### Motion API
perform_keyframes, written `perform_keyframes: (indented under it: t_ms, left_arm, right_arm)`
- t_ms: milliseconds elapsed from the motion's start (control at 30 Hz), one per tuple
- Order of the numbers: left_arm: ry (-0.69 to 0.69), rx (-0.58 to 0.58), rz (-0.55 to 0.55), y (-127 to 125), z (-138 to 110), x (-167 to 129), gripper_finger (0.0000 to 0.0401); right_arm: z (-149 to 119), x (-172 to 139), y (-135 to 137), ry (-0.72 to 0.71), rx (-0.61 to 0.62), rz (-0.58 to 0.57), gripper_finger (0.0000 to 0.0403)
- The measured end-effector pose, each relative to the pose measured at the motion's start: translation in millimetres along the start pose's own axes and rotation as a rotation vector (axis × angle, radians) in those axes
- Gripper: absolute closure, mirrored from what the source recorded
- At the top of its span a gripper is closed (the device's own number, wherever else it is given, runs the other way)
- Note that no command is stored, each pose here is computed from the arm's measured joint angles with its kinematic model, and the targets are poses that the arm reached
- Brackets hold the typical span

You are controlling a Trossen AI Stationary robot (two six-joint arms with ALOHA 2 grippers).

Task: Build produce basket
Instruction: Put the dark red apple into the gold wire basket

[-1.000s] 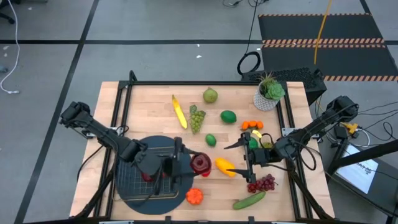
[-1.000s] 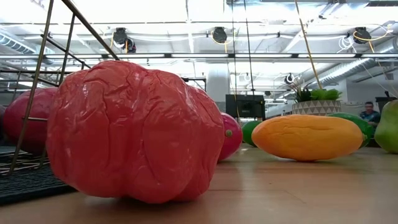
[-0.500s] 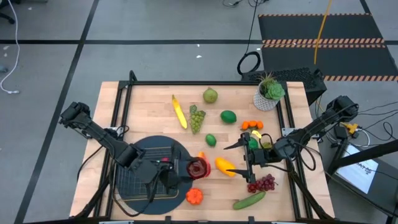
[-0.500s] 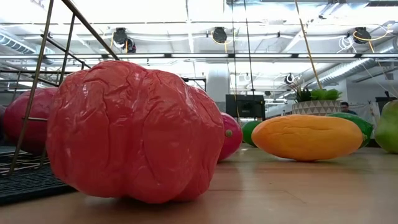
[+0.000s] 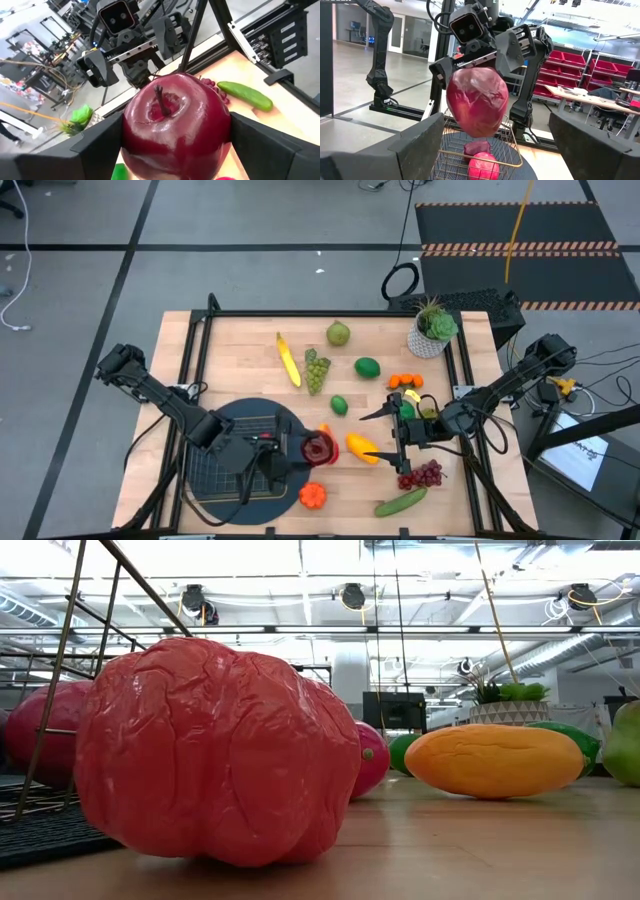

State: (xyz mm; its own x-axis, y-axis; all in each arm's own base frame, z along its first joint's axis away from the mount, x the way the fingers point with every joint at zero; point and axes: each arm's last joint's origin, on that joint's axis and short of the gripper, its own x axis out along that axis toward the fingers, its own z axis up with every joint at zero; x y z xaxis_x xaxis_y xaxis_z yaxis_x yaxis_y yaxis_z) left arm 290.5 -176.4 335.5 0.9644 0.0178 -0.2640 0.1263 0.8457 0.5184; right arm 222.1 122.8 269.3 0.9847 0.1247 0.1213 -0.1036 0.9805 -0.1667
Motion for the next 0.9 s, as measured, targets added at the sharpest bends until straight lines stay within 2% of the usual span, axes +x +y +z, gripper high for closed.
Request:
perform_keyframes:
  t_ms: [300, 433, 600, 900]
  left_arm:
    - [0.000, -0.113, -0.001, 0, 0, 0, 0.0064]
    - [0.000, -0.199, -0.002, 0, 0, 0, 0.0064]
    - [0.008, -0.336, -0.006, -1, -1, 0, 0.0064]
    - [0.105, -0.494, -0.037, -7, -8, -11, 0.0064]
  right_arm:
    - [0, 0, 0, 0.000, 0.000, 0.000, 0.0046]
    - [0, 0, 0, 0.000, -0.009, 0.000, 0.0046]
    - [0, 0, 0, -0.001, -0.064, -0.003, 0.0046]
    - [-2, 5, -13, 0.002, -0.139, -0.060, 0.0046]
